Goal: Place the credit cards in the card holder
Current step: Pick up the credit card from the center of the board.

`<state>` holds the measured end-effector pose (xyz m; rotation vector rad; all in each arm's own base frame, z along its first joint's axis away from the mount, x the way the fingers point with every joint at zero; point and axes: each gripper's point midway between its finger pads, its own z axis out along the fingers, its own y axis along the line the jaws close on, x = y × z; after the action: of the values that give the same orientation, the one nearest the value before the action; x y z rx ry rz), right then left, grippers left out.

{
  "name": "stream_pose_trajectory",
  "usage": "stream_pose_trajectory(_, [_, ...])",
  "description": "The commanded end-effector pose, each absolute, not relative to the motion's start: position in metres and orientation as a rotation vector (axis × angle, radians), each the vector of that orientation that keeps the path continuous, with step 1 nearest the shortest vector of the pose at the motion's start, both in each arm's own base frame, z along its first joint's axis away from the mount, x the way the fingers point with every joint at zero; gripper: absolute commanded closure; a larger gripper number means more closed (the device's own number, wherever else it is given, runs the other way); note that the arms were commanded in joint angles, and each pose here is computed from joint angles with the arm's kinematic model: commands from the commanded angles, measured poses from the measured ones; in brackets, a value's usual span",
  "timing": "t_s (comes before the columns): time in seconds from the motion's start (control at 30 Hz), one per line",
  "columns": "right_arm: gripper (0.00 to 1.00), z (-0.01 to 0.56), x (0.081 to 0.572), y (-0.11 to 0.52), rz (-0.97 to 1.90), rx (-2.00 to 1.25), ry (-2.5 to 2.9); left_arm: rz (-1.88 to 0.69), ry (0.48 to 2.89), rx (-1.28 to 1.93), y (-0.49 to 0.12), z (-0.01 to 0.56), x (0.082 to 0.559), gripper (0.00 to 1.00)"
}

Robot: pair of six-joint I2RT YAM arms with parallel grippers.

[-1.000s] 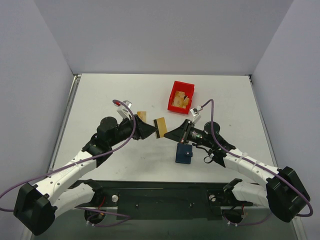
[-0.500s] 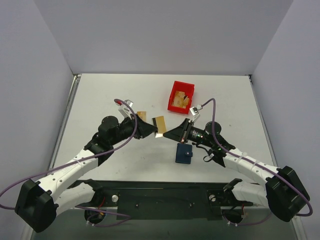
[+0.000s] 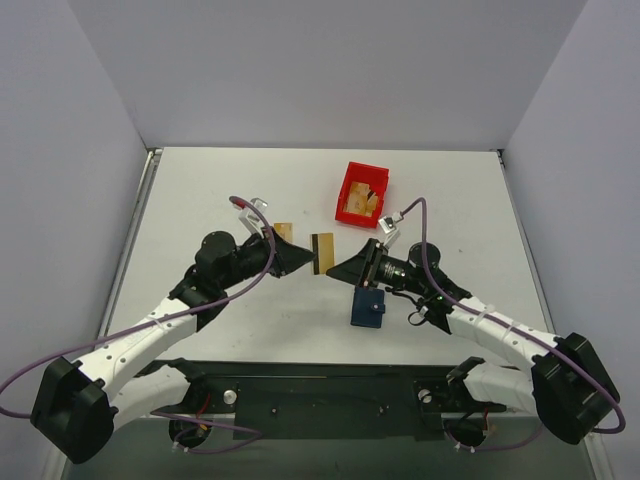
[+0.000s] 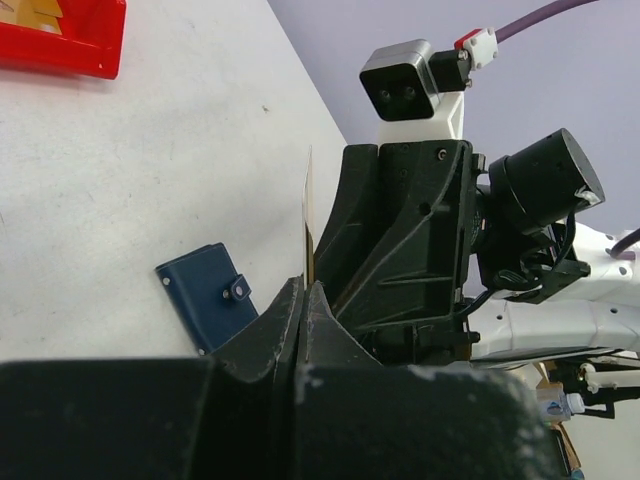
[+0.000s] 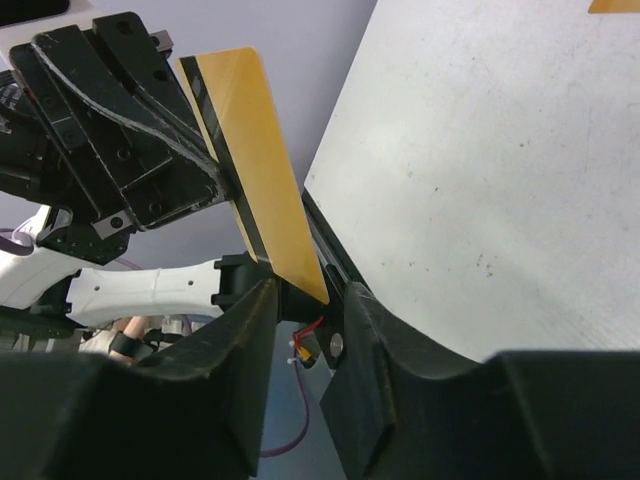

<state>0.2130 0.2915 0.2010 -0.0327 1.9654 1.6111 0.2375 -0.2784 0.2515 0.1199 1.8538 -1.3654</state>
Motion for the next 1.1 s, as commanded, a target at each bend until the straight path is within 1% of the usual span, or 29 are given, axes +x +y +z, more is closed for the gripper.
stream_pose_trajectory(0.0, [0.66, 0.233, 0.214, 0.286, 1.530, -0.151, 1.862, -1.411, 1.800, 0.179, -0.282, 0.262, 0.232, 1.00])
stream_pose_trajectory(0.03, [0.61, 0.232, 0.215, 0.285, 1.501, -0.165, 1.863, -1.412, 1.807, 0.180, -0.283, 0.261, 0.232, 1.00])
stream_pose_trajectory(0.1, [0.56, 0.236, 0.217, 0.279, 1.454, -0.174, 1.853, -1.437, 1.809, 0.205, -0.287, 0.260, 0.229, 1.00])
stream_pose_trajectory(0.17, [0.55, 0.241, 0.219, 0.274, 1.428, -0.181, 1.843, -1.466, 1.805, 0.230, -0.291, 0.262, 0.228, 1.00])
stream_pose_trajectory(0.37, [0.56, 0.248, 0.224, 0.263, 1.401, -0.161, 1.820, -1.561, 1.810, 0.324, -0.307, 0.265, 0.217, 1.00])
stream_pose_trajectory(0.6, [0.60, 0.244, 0.225, 0.263, 1.411, -0.149, 1.834, -1.577, 1.787, 0.331, -0.310, 0.271, 0.215, 1.00])
stream_pose_trajectory(0.93, [0.60, 0.238, 0.225, 0.263, 1.399, -0.144, 1.860, -1.587, 1.752, 0.332, -0.309, 0.282, 0.213, 1.00])
stream_pose_trajectory(1.07, [0.57, 0.233, 0.228, 0.260, 1.360, -0.135, 1.881, -1.584, 1.744, 0.332, -0.308, 0.284, 0.213, 1.00])
